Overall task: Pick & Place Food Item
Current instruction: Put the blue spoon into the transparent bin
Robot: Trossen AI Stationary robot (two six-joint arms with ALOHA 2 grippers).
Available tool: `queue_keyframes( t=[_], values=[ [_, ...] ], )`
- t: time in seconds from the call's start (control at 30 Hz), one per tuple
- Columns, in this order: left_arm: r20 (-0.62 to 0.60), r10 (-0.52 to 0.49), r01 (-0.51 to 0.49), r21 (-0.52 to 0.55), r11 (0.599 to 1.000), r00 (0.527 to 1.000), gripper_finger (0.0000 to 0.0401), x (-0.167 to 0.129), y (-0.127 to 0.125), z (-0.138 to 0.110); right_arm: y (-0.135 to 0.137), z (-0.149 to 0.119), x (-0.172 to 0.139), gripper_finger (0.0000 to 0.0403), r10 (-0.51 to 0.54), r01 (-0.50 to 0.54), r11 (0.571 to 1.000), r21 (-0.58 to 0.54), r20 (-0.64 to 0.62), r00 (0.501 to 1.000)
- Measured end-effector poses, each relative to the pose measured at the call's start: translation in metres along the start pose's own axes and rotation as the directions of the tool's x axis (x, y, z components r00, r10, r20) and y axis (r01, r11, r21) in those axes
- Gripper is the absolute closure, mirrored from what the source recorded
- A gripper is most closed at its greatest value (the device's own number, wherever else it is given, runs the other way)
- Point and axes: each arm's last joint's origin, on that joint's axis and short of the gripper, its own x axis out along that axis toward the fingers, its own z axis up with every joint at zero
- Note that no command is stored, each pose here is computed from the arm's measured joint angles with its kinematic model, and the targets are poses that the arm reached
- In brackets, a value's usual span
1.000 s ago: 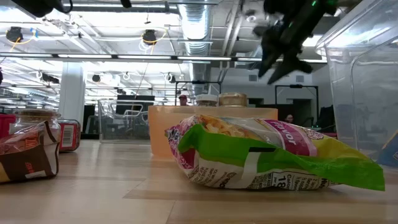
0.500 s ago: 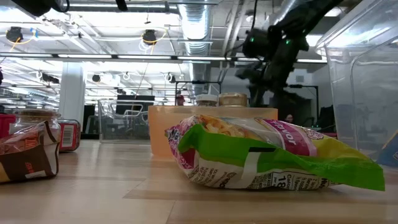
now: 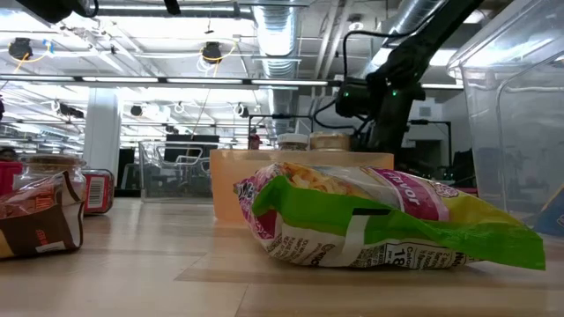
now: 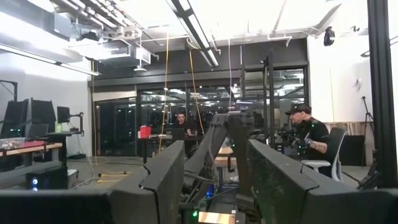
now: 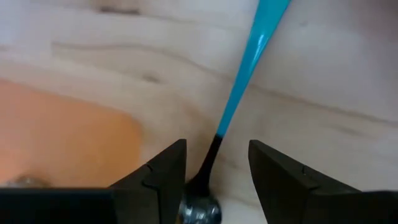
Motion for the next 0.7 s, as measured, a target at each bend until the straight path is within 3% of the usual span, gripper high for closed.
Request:
queue_keyframes(
  t=[0.27, 0.6, 0.7],
  values=[
    [0.000, 0.000, 0.000, 0.000, 1.000, 1.000, 0.0234, 0.000, 0.000, 0.000, -0.005, 0.002, 0.016, 0.0250, -0.063, 0.063, 0.998, 0.012, -0.023, 0.998],
    [-0.003, -0.001, 0.001, 0.001, 1.000, 1.000, 0.0234, 0.000, 0.000, 0.000, -0.001, -0.006, 0.012, 0.0385, -0.104, 0.104, 0.994, -0.039, 0.024, 0.994],
    [-0.003, -0.001, 0.001, 0.001, 1.000, 1.000, 0.0234, 0.000, 0.000, 0.000, 0.002, -0.010, 0.012, 0.0388, -0.130, 0.135, 0.988, -0.074, 0.066, 0.989]
  ],
)
